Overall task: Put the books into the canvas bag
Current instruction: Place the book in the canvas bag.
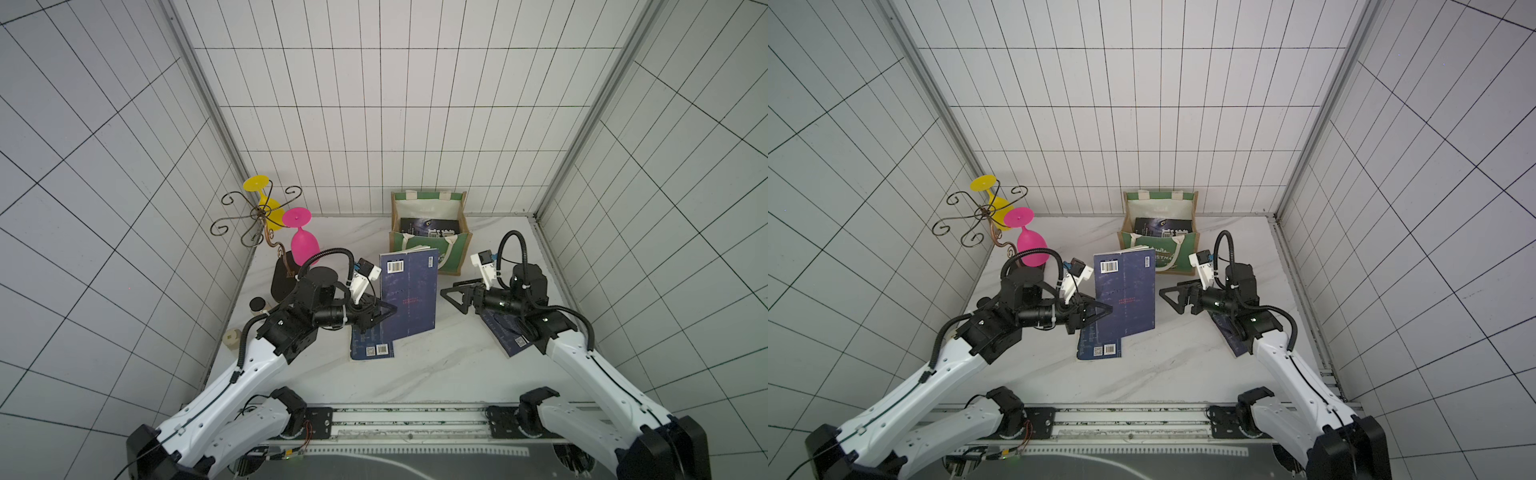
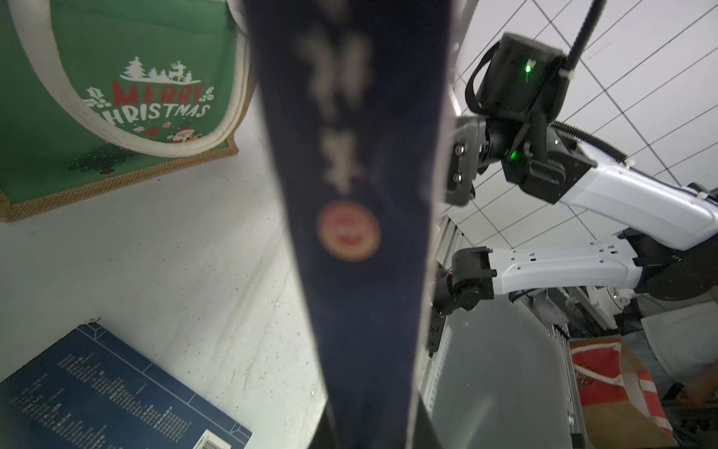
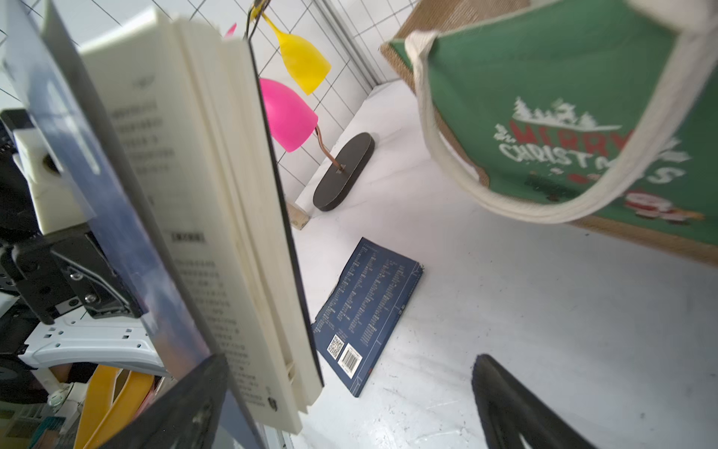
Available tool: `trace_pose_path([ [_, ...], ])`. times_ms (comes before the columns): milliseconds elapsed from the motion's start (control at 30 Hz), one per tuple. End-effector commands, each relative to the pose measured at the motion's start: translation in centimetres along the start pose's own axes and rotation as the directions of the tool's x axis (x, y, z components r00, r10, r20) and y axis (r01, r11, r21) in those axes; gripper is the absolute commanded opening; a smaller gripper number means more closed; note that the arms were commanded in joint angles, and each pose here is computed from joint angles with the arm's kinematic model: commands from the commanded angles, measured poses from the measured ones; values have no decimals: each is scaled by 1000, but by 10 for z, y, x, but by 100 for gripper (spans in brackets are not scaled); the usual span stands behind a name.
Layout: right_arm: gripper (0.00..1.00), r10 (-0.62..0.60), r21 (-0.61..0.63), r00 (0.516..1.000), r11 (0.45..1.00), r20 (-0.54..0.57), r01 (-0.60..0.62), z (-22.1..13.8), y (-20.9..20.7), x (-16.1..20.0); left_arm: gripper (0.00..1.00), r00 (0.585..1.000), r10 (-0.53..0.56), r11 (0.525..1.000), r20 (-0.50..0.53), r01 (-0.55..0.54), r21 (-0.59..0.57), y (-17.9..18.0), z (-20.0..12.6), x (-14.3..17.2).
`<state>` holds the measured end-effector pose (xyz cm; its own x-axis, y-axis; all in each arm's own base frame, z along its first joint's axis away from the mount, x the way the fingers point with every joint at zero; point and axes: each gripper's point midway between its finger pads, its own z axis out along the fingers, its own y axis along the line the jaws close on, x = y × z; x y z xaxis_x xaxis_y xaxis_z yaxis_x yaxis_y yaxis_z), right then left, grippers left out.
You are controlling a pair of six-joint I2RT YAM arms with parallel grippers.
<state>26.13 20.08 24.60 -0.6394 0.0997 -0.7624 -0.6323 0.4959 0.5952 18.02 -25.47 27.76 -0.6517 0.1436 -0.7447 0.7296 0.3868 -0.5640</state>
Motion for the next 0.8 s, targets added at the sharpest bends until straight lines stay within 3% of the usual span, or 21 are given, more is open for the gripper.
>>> trace_pose_path([
  [0, 98, -166, -153, 986, 974, 32, 169, -20, 53, -37, 0, 991, 84, 996, -108, -83, 18, -8, -5, 15],
  [200, 98, -330, -183, 944, 928, -6, 323, -44, 89, -48, 0, 968, 73, 997, -242, -80, -18, 2, 10, 35],
  [400, 98, -324, -193, 939, 935, -115, 299, -34, 90, -39, 0, 909, 203, 979, -365, -191, 70, -21, 32, 66],
  [600, 98, -323, -217, 901, 939, -289, 267, -6, 89, 3, 0, 880, 256, 966, -400, -217, 140, -31, 41, 77],
  [767, 98, -345, -273, 887, 925, -307, 265, -12, 104, 25, 0, 884, 287, 957, -369, -246, 154, -36, 36, 73],
])
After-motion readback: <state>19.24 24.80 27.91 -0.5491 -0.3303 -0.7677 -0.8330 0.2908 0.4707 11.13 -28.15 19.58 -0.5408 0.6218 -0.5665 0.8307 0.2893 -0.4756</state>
